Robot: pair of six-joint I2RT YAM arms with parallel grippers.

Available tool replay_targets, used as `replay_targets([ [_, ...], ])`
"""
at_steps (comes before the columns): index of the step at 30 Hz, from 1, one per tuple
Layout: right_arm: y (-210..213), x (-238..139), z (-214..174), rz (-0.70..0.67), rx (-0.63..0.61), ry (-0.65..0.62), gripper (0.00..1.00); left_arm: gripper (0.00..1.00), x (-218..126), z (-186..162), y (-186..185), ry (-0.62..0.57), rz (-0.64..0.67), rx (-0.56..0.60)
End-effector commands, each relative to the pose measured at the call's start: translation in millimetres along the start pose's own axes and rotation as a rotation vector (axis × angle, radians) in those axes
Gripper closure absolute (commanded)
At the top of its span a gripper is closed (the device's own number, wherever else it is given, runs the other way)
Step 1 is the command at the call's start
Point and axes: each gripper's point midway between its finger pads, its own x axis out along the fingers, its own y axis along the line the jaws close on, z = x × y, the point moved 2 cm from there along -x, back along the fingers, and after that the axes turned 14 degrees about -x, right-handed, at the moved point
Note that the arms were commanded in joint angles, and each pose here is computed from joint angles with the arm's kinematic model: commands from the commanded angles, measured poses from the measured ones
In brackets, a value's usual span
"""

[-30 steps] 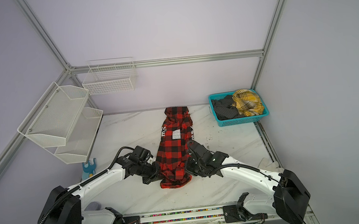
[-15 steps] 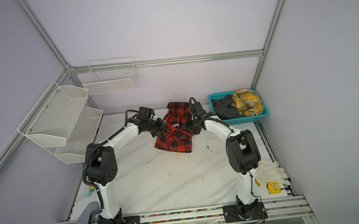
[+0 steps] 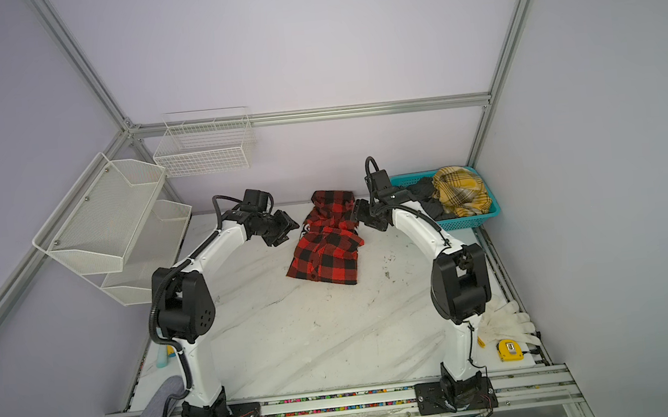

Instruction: Fold and stack the long sleeve shirts

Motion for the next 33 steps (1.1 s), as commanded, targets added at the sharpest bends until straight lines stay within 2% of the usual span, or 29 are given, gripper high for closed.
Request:
replay_targets([
  [1,-13,3,-46,-0.046,-0.049,0.09,0.25,0.47,5,-38,8,0.068,0.011,0.092],
  [3,1,11,-60,0.08,-0.04,0.112,0.19,0.47,9,-38,20,0.065,0.043,0.091],
  [5,24,16,-67,0.256,-0.047,0.124,0.12,0.39,9,-29,26,0.035,0.039,0.094],
  [6,28,20,-67,0.298,-0.037,0.114,0.08,0.36,9,-21,28,0.017,0.031,0.09],
  [8,33,34,-63,0.353,-0.028,0.107,0.04,0.31,9,-4,25,-0.007,-0.002,0.087],
  [12,37,61,-50,0.392,-0.023,0.072,0.05,0.31,15,29,8,-0.041,-0.054,0.1],
  [15,32,82,-41,0.349,-0.031,0.066,0.13,0.31,27,50,2,-0.062,-0.042,0.13],
  [18,29,96,-38,0.332,-0.041,0.078,0.19,0.31,47,56,1,-0.03,-0.025,0.144],
  [22,27,104,-35,0.303,-0.069,0.086,0.44,0.33,66,47,-4,0.024,-0.046,0.169],
  [24,28,104,-29,0.299,-0.076,0.071,0.5,0.34,72,41,-6,0.038,-0.055,0.185],
  [27,34,106,-21,0.282,-0.112,0.056,0.54,0.4,79,38,-7,0.042,-0.06,0.19],
  [28,36,106,-19,0.273,-0.133,0.054,0.59,0.45,80,40,-7,0.036,-0.063,0.184],
  [30,39,109,-17,0.245,-0.177,0.061,0.67,0.58,81,43,-6,0.024,-0.063,0.174],
  [33,38,110,-11,0.196,-0.207,0.06,0.79,0.87,72,49,-8,-0.024,-0.053,0.167],
])
